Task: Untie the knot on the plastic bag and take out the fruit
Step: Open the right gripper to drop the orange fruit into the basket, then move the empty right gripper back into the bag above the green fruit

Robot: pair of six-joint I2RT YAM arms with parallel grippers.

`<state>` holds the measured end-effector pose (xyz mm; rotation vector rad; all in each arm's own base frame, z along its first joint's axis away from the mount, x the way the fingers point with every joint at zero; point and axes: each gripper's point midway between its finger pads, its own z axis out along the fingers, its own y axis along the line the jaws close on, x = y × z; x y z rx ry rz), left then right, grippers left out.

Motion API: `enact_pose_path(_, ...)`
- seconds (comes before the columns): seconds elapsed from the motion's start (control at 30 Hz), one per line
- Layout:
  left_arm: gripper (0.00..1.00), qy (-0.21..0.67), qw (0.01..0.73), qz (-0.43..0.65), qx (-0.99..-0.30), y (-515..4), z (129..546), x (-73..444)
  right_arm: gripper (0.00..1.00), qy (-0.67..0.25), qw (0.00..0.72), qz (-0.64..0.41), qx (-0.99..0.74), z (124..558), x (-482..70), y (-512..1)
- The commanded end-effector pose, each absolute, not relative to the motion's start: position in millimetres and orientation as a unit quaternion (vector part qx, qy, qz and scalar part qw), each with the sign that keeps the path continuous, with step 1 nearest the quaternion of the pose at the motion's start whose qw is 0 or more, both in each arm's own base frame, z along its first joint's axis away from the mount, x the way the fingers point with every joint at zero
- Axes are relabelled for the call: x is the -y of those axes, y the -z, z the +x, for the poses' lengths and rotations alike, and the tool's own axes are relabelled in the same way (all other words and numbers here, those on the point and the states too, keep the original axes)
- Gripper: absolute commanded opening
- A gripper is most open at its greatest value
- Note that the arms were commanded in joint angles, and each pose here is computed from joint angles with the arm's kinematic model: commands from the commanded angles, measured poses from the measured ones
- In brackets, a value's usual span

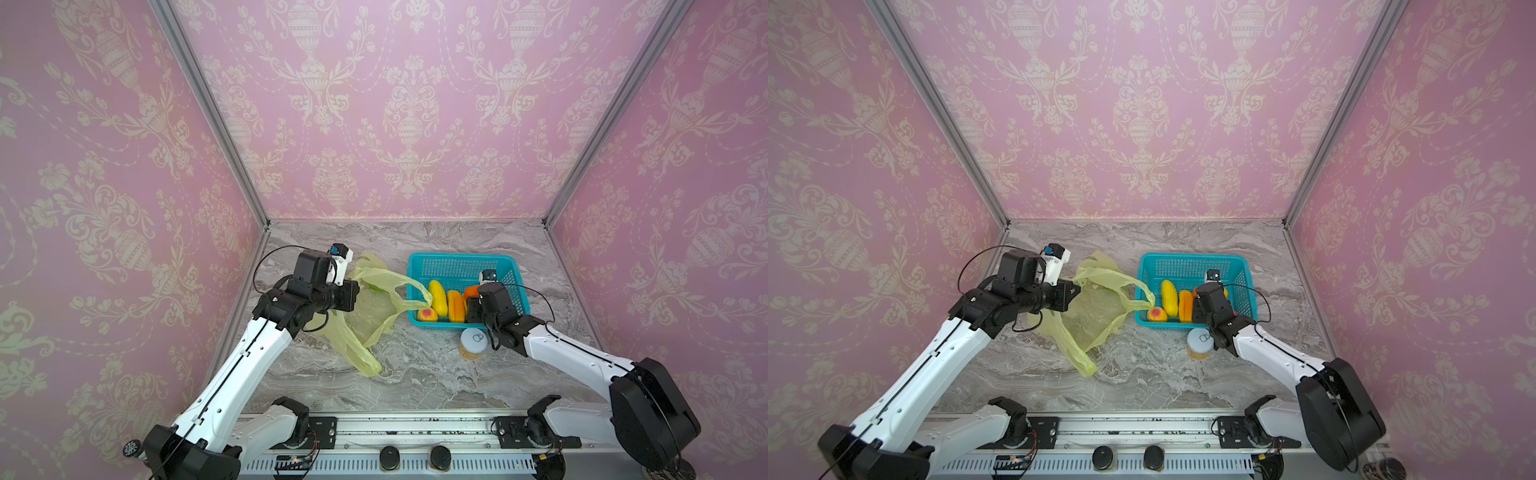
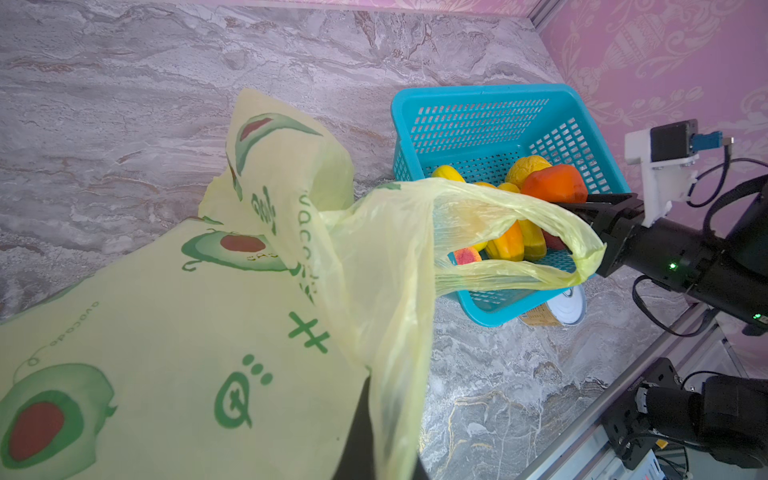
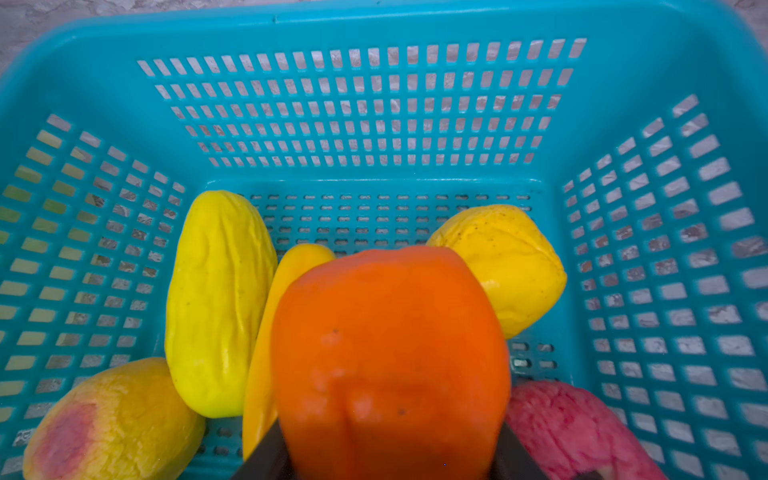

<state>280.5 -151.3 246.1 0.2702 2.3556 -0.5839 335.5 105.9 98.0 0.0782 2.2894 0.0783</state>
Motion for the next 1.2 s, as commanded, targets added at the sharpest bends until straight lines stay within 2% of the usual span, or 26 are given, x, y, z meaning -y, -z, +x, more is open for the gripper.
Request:
enact_pose_path(0.0,0.0,0.216,0.34,0.107,-0.909,-245.6,280.5,148.2,0.18,-0.036,0.406,0.031,-0.913,345.5,-111.0,-99.0)
enact_pose_path(0.13,0.0,0.217,0.339,0.108,-0.909,-245.2,280.2,148.3,0.21,-0.031,0.396,0.034,-0.917,355.7,-110.0,-91.4)
enact_pose_path(0.37,0.0,0.217,0.339,0.107,-0.909,-245.2,280.2,148.3,0.33,-0.035,0.37,0.033,-0.928,381.1,-118.1,-80.5)
enact_pose_path(0.47,0.0,0.217,0.339,0.106,-0.909,-244.9,280.2,148.0,0.46,-0.034,0.362,0.039,-0.931,390.2,-121.1,-75.9)
enact_pose_path(0.6,0.0,0.217,0.339,0.107,-0.909,-245.1,280.2,148.1,0.68,-0.04,0.359,0.04,-0.932,397.5,-125.1,-72.4)
enact_pose_path(0.73,0.0,0.219,0.339,0.107,-0.909,-245.5,280.0,148.5,0.8,-0.042,0.375,0.044,-0.925,397.9,-123.9,-84.9)
enact_pose_path(1.0,0.0,0.218,0.337,0.106,-0.91,-244.2,280.5,148.5,0.85,-0.072,0.459,0.046,-0.884,371.9,-115.1,-148.6)
enact_pose_path(1.17,0.0,0.217,0.337,0.106,-0.91,-243.7,281.1,147.9,0.85,-0.139,0.55,-0.029,-0.823,326.9,-146.0,-206.5)
